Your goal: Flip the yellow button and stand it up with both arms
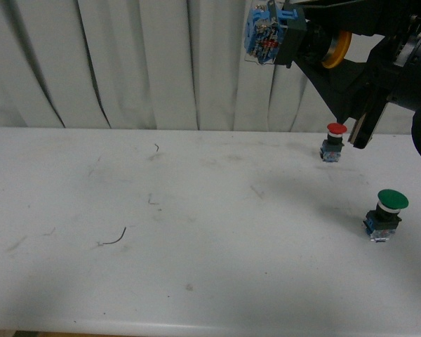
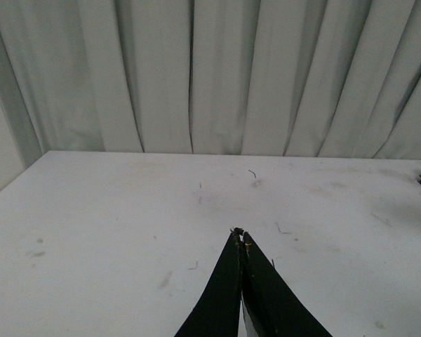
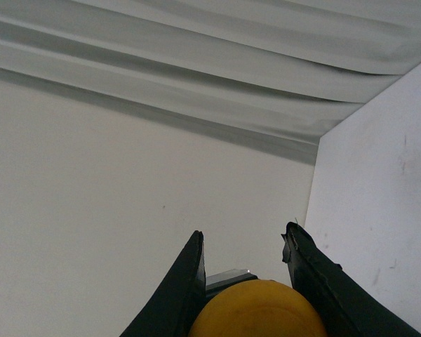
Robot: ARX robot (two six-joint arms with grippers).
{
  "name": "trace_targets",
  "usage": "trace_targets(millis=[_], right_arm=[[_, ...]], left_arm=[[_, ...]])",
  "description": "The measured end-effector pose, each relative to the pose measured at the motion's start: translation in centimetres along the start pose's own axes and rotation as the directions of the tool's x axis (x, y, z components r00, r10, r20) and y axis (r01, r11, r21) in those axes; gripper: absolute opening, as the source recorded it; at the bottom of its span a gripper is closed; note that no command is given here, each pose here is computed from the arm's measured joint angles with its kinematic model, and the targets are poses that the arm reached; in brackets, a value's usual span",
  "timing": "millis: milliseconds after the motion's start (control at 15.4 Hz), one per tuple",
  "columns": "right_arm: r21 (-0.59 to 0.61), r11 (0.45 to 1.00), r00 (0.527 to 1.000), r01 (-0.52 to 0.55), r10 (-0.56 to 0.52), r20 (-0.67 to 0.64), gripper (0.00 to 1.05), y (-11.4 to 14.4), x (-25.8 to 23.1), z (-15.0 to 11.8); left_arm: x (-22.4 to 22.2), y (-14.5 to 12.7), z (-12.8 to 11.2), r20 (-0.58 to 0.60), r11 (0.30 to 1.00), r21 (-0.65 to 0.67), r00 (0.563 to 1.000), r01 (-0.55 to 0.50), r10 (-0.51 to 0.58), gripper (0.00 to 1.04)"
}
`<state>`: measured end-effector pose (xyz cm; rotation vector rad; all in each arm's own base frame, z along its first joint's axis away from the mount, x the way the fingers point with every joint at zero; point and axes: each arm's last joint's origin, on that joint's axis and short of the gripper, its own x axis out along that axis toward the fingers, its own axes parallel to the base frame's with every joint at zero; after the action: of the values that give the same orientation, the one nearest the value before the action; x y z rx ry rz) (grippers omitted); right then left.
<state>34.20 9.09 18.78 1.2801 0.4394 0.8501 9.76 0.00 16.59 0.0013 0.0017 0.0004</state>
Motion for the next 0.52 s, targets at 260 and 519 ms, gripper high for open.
trace_targets(millis=[260,519], right_arm=[[-0.341,0.939,0.998,-0.045,0.058,0.028,0.33,2.8,1.2,0.5],[-0.612,0.606,0.857,0.508,-0.425,0.291,0.33,1.7,2.9,3.6]], left_arm=[[0.0,0.0,0.0,-0.001,1.0,-0.001,1.0,0.0,0.0,0.35],[0.0,0.0,0.0,0.0,1.0,-0.001,1.0,0.0,0.0,0.84]])
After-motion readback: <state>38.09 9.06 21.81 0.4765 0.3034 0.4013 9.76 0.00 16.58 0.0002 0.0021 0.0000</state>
